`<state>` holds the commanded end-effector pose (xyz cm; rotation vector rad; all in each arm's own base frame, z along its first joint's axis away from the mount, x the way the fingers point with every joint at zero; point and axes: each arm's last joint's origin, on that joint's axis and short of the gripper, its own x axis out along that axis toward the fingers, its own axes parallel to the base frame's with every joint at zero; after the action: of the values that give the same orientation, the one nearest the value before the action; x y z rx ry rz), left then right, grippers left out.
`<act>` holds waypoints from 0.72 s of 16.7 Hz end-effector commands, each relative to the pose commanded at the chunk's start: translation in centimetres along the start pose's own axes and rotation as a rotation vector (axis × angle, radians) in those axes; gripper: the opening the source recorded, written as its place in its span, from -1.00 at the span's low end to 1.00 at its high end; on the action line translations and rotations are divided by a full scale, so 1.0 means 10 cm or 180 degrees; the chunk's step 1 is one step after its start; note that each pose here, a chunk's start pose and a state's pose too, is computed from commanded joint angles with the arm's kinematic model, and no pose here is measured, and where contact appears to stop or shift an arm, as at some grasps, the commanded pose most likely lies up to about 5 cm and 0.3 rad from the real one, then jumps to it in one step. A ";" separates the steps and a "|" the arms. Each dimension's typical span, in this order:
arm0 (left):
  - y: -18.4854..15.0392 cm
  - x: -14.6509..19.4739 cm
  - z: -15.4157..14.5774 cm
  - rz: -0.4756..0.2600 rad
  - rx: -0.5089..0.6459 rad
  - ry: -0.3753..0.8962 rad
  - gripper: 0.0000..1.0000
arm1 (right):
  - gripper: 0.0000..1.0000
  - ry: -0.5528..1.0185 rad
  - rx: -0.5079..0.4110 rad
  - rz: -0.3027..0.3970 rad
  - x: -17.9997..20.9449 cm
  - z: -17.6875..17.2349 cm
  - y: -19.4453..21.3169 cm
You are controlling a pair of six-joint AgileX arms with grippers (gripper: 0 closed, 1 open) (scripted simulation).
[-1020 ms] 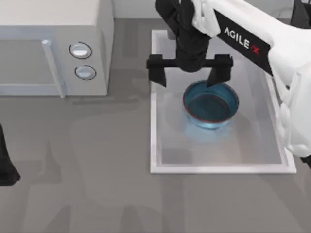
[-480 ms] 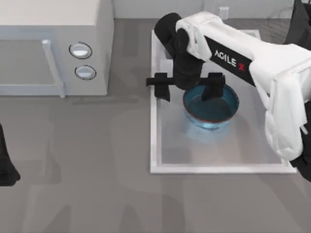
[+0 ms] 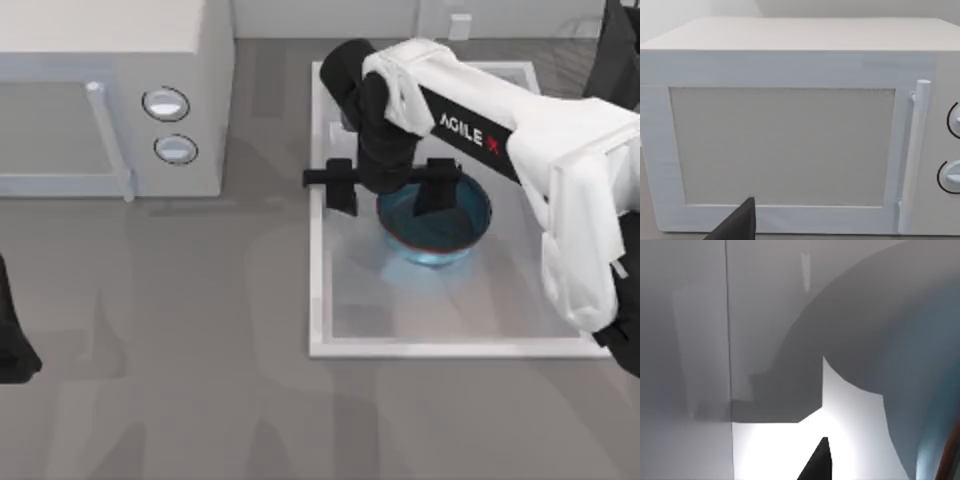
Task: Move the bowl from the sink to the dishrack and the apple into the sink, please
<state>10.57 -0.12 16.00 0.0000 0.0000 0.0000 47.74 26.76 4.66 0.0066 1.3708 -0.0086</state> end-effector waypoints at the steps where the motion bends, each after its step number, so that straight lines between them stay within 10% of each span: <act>1: 0.00 0.00 0.00 0.0000 0.0000 0.0000 1.00 | 0.55 0.0000 0.0000 0.0000 0.00 0.00 0.00; 12: 0.00 0.00 0.00 0.0000 0.0000 0.0000 1.00 | -1.00 0.0000 0.0000 0.0000 0.00 0.00 0.00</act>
<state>10.57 -0.12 16.00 0.0000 0.0000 0.0000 47.74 26.76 4.66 0.0066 1.3708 -0.0086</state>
